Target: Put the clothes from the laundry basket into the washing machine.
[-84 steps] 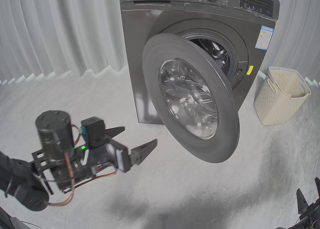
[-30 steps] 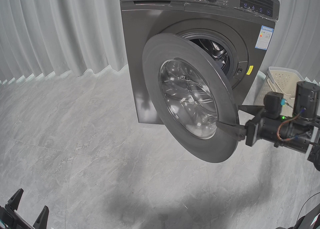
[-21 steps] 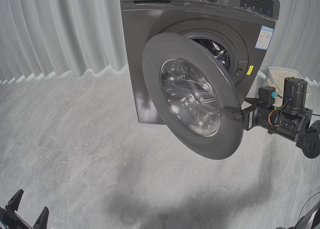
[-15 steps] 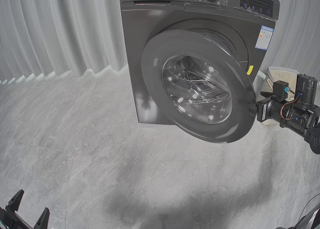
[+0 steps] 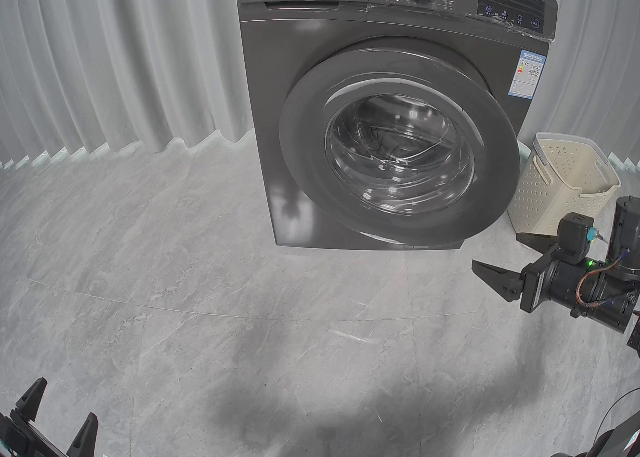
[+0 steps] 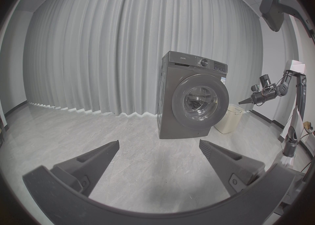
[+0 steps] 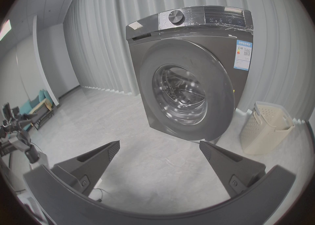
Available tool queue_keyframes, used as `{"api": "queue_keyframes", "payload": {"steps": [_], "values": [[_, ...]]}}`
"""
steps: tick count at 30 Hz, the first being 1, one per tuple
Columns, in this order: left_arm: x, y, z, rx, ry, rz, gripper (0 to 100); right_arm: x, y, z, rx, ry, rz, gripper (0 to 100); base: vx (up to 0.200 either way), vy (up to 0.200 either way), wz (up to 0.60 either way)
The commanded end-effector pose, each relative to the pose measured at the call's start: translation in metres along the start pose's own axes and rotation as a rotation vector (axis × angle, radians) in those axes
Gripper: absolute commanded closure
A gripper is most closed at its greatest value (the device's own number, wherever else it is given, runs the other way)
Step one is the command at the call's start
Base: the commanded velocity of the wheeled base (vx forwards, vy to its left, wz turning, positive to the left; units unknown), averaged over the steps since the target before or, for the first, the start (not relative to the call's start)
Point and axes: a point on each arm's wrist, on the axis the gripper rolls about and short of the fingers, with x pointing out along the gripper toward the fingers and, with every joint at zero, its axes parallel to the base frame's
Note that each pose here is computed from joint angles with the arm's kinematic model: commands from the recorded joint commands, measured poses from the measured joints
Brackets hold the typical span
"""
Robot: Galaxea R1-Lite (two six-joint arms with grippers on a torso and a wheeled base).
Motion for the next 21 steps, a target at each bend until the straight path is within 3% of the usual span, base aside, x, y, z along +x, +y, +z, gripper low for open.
{"api": "queue_keyframes", "payload": {"steps": [1, 4, 18, 21], "values": [[-0.001, 0.000, -0.001, 0.004, -0.009, -0.002, 0, -0.006, 0.010, 0.003, 0.023, -0.021, 0.044, 0, 0.000, -0.200, 0.00], [-0.001, 0.000, -0.001, 0.007, -0.009, -0.004, 0, -0.002, 0.014, 0.000, 0.053, -0.007, 0.056, 0, 0.000, -0.200, 0.00], [-0.001, -0.001, -0.001, 0.007, -0.008, -0.031, 0, -0.002, 0.019, 0.001, 0.050, -0.010, 0.086, 0, 0.000, -0.200, 0.00], [-0.001, -0.001, -0.001, 0.010, -0.006, -0.033, 0, -0.002, 0.024, 0.001, 0.050, -0.006, 0.110, 0, 0.000, 0.000, 0.00]]}}
